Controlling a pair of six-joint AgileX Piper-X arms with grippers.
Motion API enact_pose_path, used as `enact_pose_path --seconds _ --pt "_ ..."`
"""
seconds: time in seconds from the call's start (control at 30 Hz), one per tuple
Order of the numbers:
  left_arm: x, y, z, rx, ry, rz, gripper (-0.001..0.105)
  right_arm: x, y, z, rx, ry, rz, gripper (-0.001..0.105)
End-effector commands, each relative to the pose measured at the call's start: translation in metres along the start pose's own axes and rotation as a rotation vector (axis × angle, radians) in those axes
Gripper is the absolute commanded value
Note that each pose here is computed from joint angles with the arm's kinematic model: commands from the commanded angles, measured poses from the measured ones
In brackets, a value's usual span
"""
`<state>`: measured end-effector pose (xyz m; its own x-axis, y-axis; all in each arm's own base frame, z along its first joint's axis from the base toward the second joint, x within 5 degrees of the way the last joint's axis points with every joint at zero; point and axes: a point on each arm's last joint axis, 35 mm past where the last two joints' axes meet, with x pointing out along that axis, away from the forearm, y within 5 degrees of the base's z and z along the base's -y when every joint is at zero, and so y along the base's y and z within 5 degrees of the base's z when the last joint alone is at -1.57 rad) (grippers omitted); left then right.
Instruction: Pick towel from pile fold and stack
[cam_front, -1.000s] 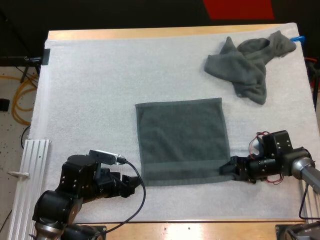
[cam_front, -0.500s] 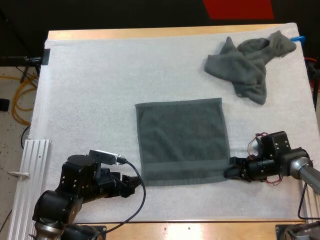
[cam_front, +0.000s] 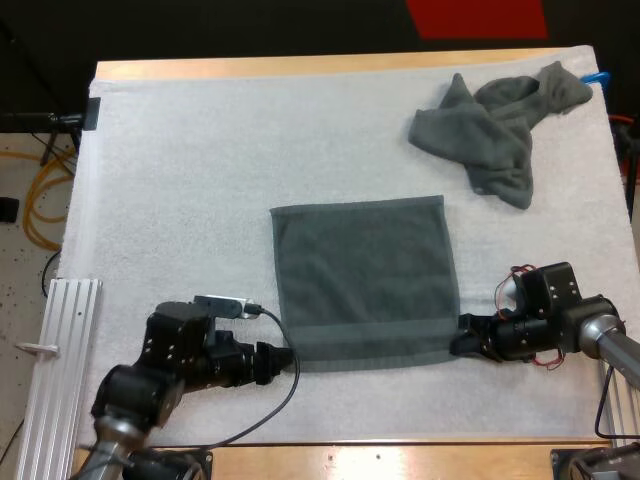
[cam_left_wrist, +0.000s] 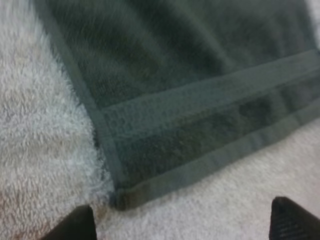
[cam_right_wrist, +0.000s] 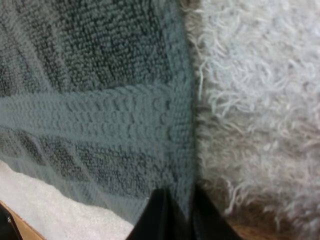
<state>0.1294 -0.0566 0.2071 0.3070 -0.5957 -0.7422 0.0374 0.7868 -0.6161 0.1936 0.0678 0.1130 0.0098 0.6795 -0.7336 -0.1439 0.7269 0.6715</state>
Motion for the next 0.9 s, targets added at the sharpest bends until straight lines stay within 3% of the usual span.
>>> enact_pose_path --seconds 0.0,0.23,0.47,0.7,0.8,0.87 --pt "0.006 0.001 0.003 -0.004 0.008 -0.023 0.068 0.000 0.000 0.000 -0.009 0.001 0.002 0.000" --pt "0.040 0.013 0.017 -0.053 0.101 -0.027 0.068 0.000 0.000 0.000 -0.009 0.001 0.002 0.000" --pt "0.073 0.028 0.019 -0.133 0.251 -0.072 0.068 0.000 0.000 0.000 -0.009 0.001 0.002 0.000" --pt "0.088 0.038 0.017 -0.176 0.309 -0.046 0.068 0.000 0.000 0.000 -0.009 0.001 0.002 0.000" --pt "0.090 0.040 0.016 -0.186 0.321 -0.037 0.064 0.000 0.000 0.000 -0.009 0.001 0.002 0.000" --pt "0.091 0.041 0.016 -0.187 0.323 -0.037 0.056 0.000 0.000 0.000 -0.009 0.001 0.002 0.000"
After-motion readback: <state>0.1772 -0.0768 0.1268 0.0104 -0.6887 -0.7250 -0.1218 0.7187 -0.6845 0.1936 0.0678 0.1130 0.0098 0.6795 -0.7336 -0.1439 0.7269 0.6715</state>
